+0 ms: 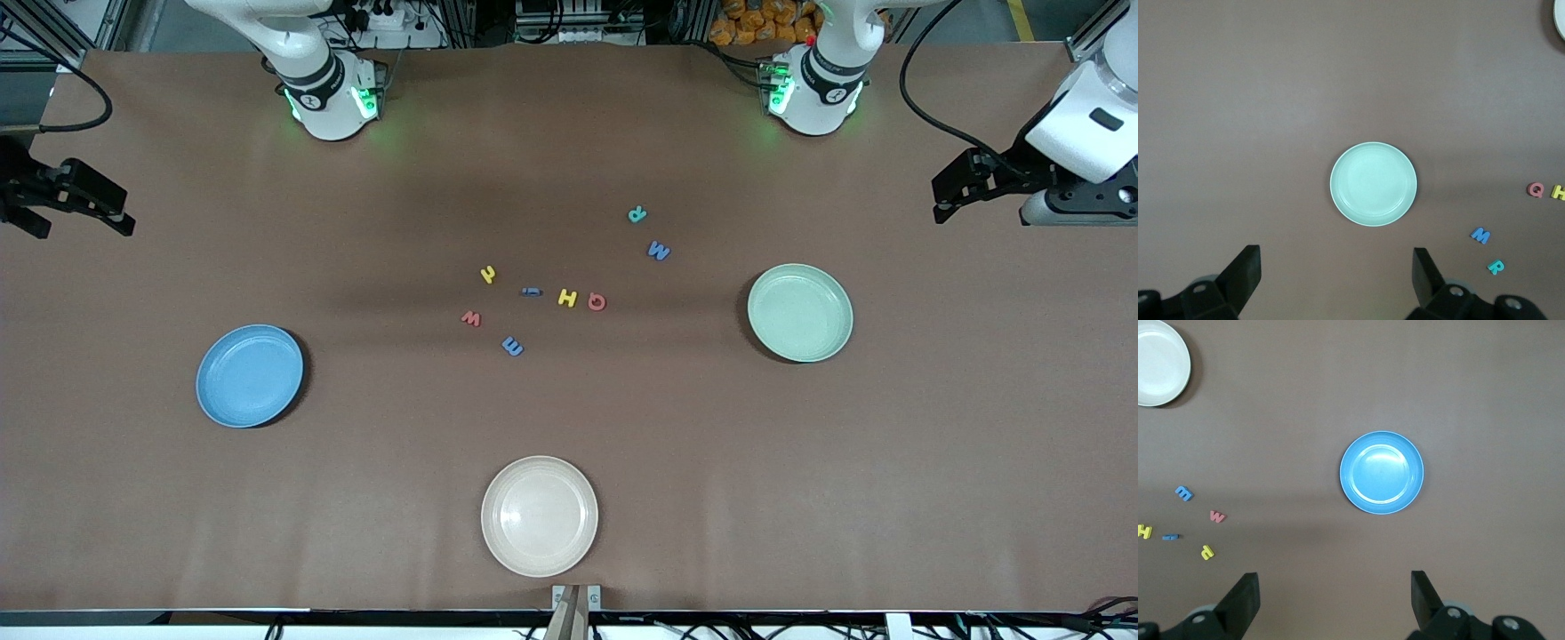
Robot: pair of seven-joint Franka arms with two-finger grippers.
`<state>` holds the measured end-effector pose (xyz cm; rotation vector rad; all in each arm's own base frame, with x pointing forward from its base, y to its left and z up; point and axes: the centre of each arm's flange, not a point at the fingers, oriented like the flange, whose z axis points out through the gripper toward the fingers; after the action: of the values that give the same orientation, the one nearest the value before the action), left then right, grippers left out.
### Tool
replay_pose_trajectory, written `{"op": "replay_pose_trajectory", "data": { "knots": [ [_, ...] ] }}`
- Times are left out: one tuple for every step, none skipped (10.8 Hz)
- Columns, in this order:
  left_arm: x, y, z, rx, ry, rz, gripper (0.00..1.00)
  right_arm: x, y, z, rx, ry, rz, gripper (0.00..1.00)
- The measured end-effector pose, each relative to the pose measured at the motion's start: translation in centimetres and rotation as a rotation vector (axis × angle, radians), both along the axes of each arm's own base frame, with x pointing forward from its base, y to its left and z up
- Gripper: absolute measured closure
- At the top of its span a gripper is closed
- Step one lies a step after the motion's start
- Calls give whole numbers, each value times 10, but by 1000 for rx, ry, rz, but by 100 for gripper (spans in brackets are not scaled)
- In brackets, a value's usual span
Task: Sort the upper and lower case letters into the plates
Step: 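Move both grippers out from rest toward the scattered letters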
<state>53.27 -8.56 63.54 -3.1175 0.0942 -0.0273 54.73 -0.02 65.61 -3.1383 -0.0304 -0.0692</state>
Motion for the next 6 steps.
{"op": "replay_pose_trajectory", "data": {
  "knots": [
    [0, -4, -9, -26, 24, -2, 0, 1, 1, -5, 0, 10, 1, 0],
    [0, -8, -23, -59, 58, -2, 0, 4, 3, -14, 0, 26, 5, 0],
    [2, -11, -38, -75, 91, 2, 0, 9, 6, -25, 0, 47, 12, 0],
    [2, -15, -53, -78, 119, 27, 0, 16, 14, -40, 0, 68, 22, 0],
    [3, -26, -70, -75, 134, 60, 0, 25, 24, -57, 0, 90, 27, 0],
    [2, -47, -88, -71, 136, 88, 0, 35, 37, -77, 0, 106, 27, 0]
  ]
}}
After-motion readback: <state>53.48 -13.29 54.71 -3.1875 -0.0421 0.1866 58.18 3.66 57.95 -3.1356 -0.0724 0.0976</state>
